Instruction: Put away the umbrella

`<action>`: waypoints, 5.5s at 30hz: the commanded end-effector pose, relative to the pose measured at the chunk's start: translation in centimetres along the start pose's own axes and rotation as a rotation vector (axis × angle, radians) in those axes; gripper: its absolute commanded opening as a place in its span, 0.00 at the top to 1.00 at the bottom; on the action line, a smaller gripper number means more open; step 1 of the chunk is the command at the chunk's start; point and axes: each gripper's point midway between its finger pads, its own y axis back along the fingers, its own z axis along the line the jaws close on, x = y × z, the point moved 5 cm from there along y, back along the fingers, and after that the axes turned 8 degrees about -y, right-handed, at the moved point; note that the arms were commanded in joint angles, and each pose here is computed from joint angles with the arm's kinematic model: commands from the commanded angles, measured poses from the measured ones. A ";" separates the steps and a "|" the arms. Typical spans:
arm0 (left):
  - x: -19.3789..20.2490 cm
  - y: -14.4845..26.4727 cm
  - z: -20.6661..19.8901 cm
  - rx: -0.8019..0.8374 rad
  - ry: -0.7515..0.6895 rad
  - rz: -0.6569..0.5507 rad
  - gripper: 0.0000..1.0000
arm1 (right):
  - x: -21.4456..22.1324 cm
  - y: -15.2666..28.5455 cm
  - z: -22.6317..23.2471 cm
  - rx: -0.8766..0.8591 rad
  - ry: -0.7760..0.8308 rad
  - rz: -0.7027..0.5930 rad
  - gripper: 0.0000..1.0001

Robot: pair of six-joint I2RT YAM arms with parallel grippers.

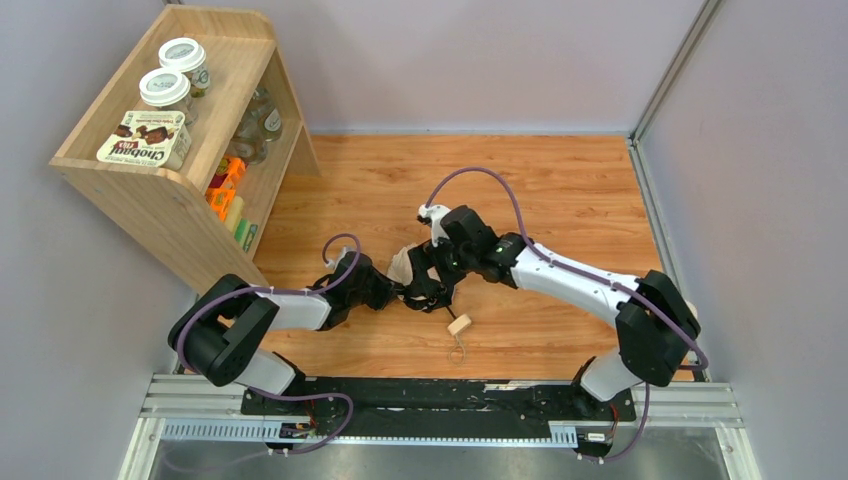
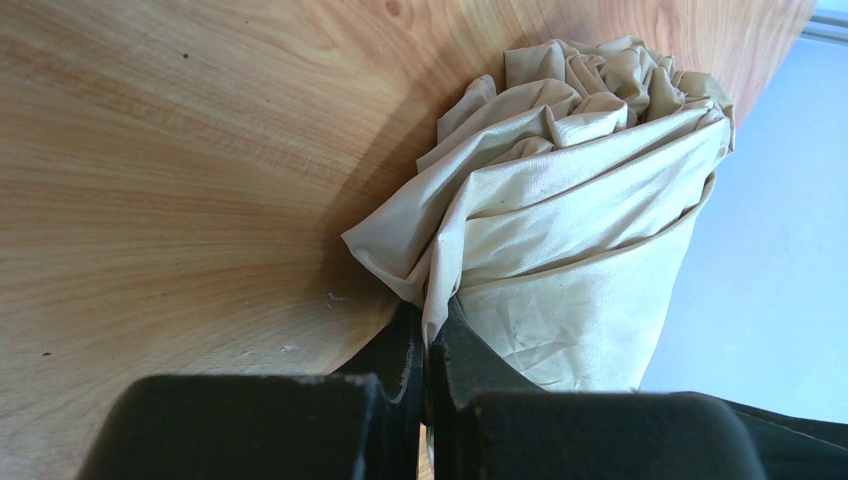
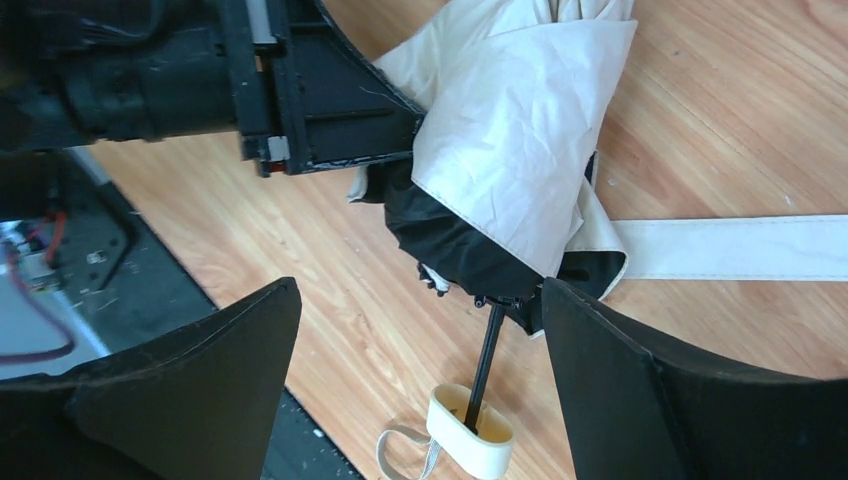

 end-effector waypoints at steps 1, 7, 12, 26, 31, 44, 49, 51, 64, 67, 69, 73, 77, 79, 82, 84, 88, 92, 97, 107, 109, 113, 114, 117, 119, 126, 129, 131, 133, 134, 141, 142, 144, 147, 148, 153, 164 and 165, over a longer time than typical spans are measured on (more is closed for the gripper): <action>2.0 1.1 9.2 -0.394 -0.080 0.071 1.00 | -0.5 -1.3 -0.4 0.203 0.042 -0.045 0.09; 2.1 1.2 9.1 -0.388 -0.077 0.071 1.00 | -1.7 -4.8 -1.0 0.426 0.041 -0.082 0.10; 2.2 1.1 9.0 -0.376 -0.078 0.080 1.00 | 0.5 -7.9 -3.2 0.497 0.047 0.007 0.18; 1.9 1.3 7.7 -0.312 -0.129 0.076 1.00 | 3.8 -9.0 -3.6 0.195 -0.008 0.102 1.00; 0.1 3.3 4.7 -0.232 -0.239 -0.004 0.74 | -0.2 -3.8 -1.2 0.024 -0.023 0.009 1.00; -3.5 14.6 -4.4 0.095 -0.429 -0.233 0.41 | -15.4 11.3 -9.8 0.858 0.342 -0.430 1.00; -3.2 15.9 -3.9 0.133 -0.414 -0.245 0.41 | -18.5 11.3 -10.7 1.235 0.629 -0.506 1.00; -3.2 16.1 -3.4 0.131 -0.407 -0.256 0.41 | -17.6 8.2 -9.9 1.257 0.737 -0.512 1.00; -2.9 15.8 1.4 -0.008 -0.289 -0.284 0.42 | 4.0 -8.8 -3.4 0.627 0.931 -0.210 1.00; -2.7 15.5 1.8 0.007 -0.230 -0.284 0.42 | 8.3 -9.6 -3.0 0.383 0.856 -0.042 1.00; -2.3 15.1 1.9 0.012 -0.186 -0.265 0.42 | 10.8 -10.1 -3.4 0.306 0.811 0.069 1.00; -1.9 14.6 1.4 0.027 -0.110 -0.228 0.41 | 14.8 -11.0 -3.8 0.113 0.705 0.224 1.00; -1.9 14.2 0.3 0.053 -0.089 -0.211 0.40 | 16.4 -11.2 -4.9 0.013 0.612 0.310 1.00; -1.8 13.7 0.2 0.038 -0.069 -0.193 0.38 | 16.3 -11.5 -4.8 -0.036 0.574 0.342 1.00; -1.7 12.6 0.2 0.003 0.031 -0.162 0.27 | 16.5 -12.0 -5.4 -0.066 0.513 0.356 1.00; -1.9 11.5 -0.5 0.050 0.098 -0.145 0.25 | 16.6 -12.1 -5.5 -0.067 0.496 0.357 1.00; -2.1 9.6 -1.1 0.129 0.218 -0.096 0.24 | 16.5 -12.1 -5.5 -0.069 0.476 0.350 1.00; -3.0 9.3 -2.1 0.100 0.207 -0.121 0.24 | 16.3 -12.1 -5.7 -0.058 0.472 0.354 1.00; -4.5 9.6 -3.7 0.102 0.168 -0.189 0.24 | 16.0 -12.1 -6.0 -0.037 0.471 0.353 1.00; -4.1 7.7 -1.5 -0.102 0.196 -0.142 0.23 | 15.6 -12.0 -6.0 -0.023 0.472 0.341 1.00; -4.5 7.2 -1.5 -0.126 0.168 -0.156 0.23 | 15.5 -11.9 -6.0 -0.023 0.472 0.338 1.00; -5.4 5.3 -0.7 -0.161 0.099 -0.208 0.23 | 15.4 -11.9 -5.9 -0.033 0.474 0.337 1.00; -5.3 4.5 0.3 -0.203 0.069 -0.211 0.23 | 15.4 -11.9 -5.8 -0.037 0.475 0.334 1.00; -5.1 2.9 2.3 -0.240 0.018 -0.221 0.27 | 15.5 -11.9 -5.6 -0.054 0.480 0.341 1.00; -4.7 2.1 4.3 -0.284 0.002 -0.220 0.34 | 15.4 -11.9 -5.4 -0.065 0.483 0.337 1.00; -3.8 1.4 8.0 -0.341 -0.068 -0.221 0.89 | 14.6 -11.5 -4.5 -0.109 0.529 0.316 1.00; -3.2 1.2 8.6 -0.387 -0.082 -0.168 1.00 | 13.4 -11.3 -3.7 -0.110 0.523 0.287 1.00; -2.7 1.4 8.9 -0.408 -0.071 -0.128 1.00 | 11.9 -11.1 -3.1 -0.087 0.505 0.244 1.00; -2.0 2.0 9.5 -0.448 -0.046 -0.089 1.00 | 10.9 -10.4 -2.8 -0.038 0.448 0.221 0.89; -1.9 2.1 9.4 -0.452 -0.042 -0.085 1.00 | 9.7 -10.0 -2.3 -0.015 0.429 0.188 0.69; -1.6 2.9 8.8 -0.474 -0.015 -0.057 1.00 | 5.0 -5.9 -0.4 0.196 0.293 -0.005 0.14; -1.5 3.0 8.6 -0.472 -0.010 -0.054 1.00 | 4.8 -5.4 0.2 0.223 0.309 -0.023 0.11; -1.3 3.0 8.3 -0.471 -0.012 -0.053 1.00 | 4.2 -4.8 1.2 0.284 0.336 -0.081 0.02; -1.0 3.2 8.3 -0.489 0.000 -0.041 1.00 | 3.3 -5.1 2.4 0.367 0.346 -0.135 0.00; -0.9 3.1 8.2 -0.483 0.010 -0.035 1.00 | 3.1 -5.6 2.4 0.388 0.347 -0.144 0.00; -0.4 3.3 7.8 -0.464 0.029 -0.015 1.00 | 1.4 -7.8 1.7 0.500 0.389 -0.245 0.02; -0.4 4.1 6.7 -0.433 0.044 -0.028 1.00 | 2.0 -12.9 1.1 0.518 0.410 -0.229 0.66; -0.3 4.0 6.7 -0.434 0.045 -0.025 1.00 | 2.7 -13.0 0.8 0.508 0.396 -0.211 0.84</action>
